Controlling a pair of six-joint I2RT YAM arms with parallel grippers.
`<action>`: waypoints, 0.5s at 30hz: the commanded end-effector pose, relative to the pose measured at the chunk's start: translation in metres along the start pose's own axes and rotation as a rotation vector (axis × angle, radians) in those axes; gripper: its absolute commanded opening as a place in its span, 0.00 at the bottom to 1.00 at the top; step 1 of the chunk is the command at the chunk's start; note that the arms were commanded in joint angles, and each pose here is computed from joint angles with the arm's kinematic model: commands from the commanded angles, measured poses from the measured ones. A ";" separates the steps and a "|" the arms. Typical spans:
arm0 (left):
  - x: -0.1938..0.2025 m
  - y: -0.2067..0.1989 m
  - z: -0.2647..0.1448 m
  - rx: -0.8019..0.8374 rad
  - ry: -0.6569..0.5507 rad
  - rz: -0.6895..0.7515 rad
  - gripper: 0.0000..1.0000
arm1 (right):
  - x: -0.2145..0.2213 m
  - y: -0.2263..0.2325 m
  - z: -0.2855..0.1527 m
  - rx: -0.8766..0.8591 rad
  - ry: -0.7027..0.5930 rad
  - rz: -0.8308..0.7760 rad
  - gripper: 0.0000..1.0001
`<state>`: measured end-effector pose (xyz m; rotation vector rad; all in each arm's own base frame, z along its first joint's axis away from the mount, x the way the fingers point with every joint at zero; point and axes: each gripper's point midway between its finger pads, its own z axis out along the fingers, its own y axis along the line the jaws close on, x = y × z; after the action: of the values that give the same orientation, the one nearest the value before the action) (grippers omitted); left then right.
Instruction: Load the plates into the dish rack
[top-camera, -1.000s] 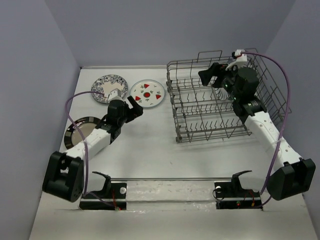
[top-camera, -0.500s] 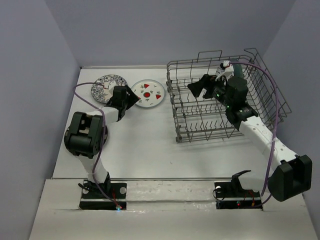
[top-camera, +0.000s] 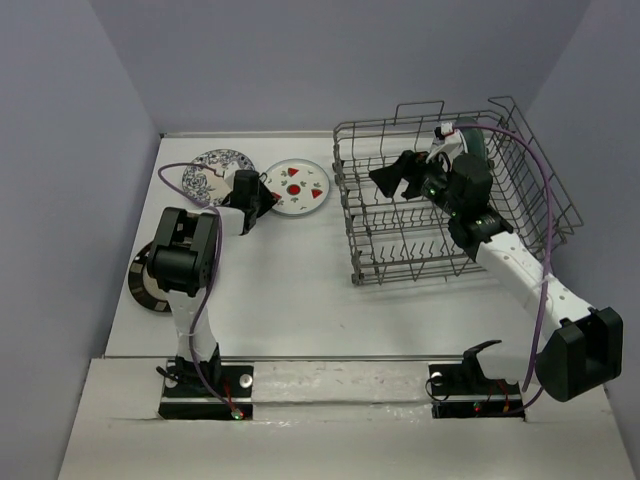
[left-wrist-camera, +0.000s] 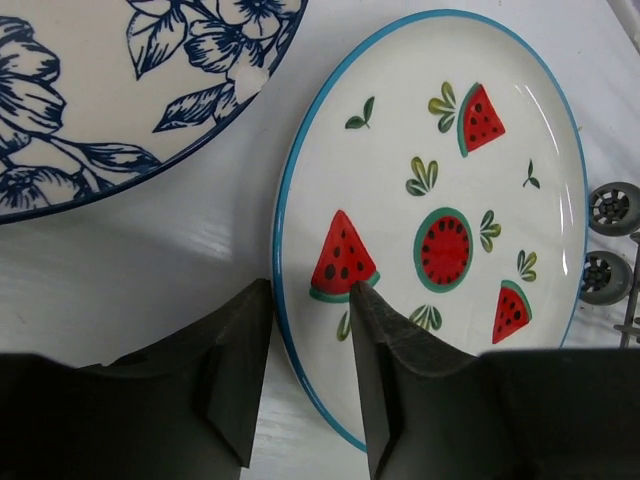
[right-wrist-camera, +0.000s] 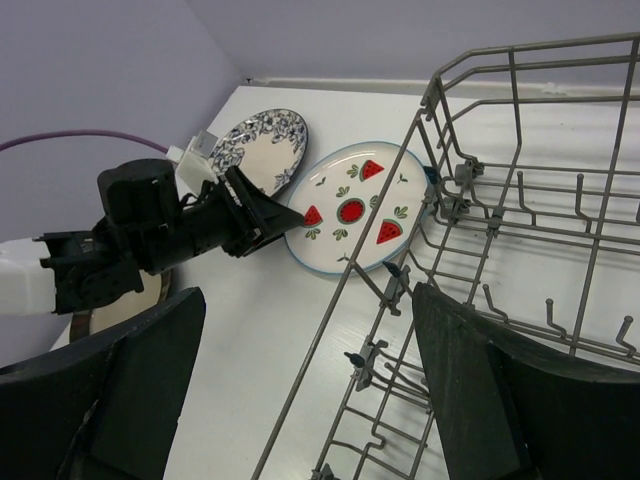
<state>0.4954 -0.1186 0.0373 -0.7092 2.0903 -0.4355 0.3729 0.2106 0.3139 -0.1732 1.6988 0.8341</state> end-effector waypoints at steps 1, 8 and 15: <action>-0.007 -0.020 0.008 0.042 -0.020 0.011 0.46 | -0.015 0.013 -0.005 -0.045 -0.066 -0.010 0.89; 0.004 -0.018 0.013 0.027 -0.006 -0.003 0.06 | -0.021 0.023 -0.012 -0.070 -0.080 -0.020 0.89; -0.018 -0.017 -0.037 0.057 -0.095 0.014 0.06 | -0.028 0.026 -0.008 -0.071 -0.058 -0.048 0.89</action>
<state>0.4988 -0.1270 0.0401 -0.7356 2.0516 -0.4802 0.3652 0.2096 0.3175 -0.1788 1.6828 0.8386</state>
